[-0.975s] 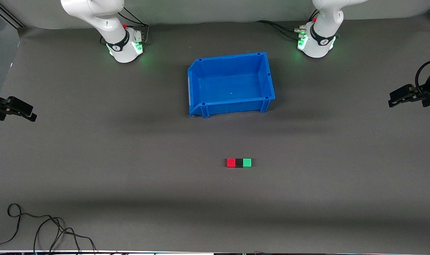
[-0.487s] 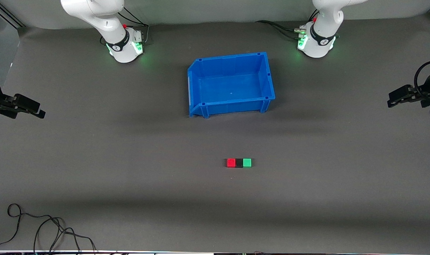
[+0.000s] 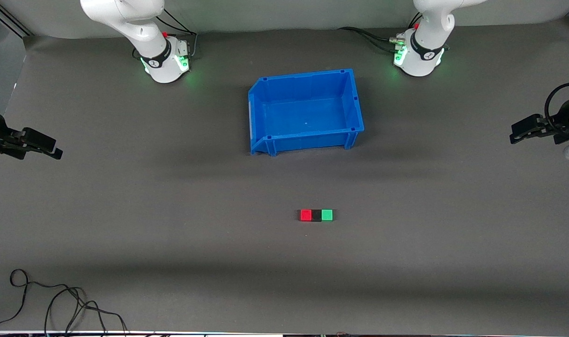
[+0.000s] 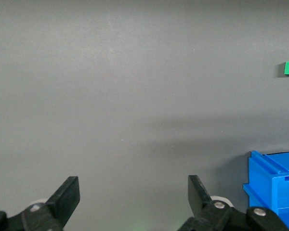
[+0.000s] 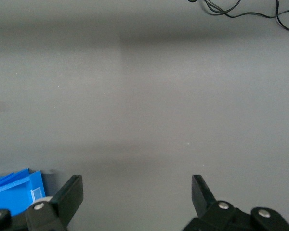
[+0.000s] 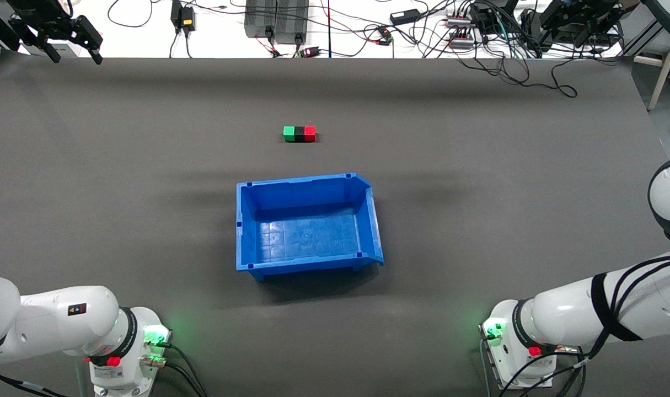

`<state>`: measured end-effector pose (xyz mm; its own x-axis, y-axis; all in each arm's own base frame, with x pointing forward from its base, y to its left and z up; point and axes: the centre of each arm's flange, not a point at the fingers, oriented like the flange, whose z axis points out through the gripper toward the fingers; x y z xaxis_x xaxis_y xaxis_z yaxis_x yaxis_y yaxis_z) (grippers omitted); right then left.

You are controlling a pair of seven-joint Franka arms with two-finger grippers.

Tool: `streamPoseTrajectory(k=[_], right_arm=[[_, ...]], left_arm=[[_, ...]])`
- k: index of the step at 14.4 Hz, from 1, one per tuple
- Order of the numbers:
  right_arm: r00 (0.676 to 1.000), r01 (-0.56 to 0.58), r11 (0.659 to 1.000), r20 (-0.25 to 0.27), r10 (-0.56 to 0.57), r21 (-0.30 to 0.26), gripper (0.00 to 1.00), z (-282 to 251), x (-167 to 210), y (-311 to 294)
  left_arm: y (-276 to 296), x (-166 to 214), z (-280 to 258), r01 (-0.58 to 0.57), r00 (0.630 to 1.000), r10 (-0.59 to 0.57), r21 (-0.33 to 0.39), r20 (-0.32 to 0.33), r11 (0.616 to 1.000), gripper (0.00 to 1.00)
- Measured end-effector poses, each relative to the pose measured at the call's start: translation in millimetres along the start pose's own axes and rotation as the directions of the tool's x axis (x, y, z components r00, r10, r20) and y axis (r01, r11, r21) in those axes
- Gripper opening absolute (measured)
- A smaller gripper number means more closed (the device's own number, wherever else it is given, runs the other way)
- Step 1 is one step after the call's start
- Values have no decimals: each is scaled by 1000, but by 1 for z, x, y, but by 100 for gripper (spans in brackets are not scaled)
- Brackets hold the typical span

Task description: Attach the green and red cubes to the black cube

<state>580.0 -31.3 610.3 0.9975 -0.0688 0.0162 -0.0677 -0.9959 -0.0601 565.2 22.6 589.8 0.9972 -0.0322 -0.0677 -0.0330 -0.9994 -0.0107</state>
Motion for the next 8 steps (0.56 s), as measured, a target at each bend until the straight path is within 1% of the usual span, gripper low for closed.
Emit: streamPoseTrajectory(k=[3, 8], right_arm=[[1000, 6, 1000, 2, -6, -23, 100, 2, 1, 0], [1000, 7, 1000, 3, -7, -24, 100, 3, 2, -1]], left_arm=[[0, 2, 1, -1, 1000, 1, -1, 1, 1000, 100], [1, 2, 1, -3, 1000, 3, -1, 3, 1000, 100]])
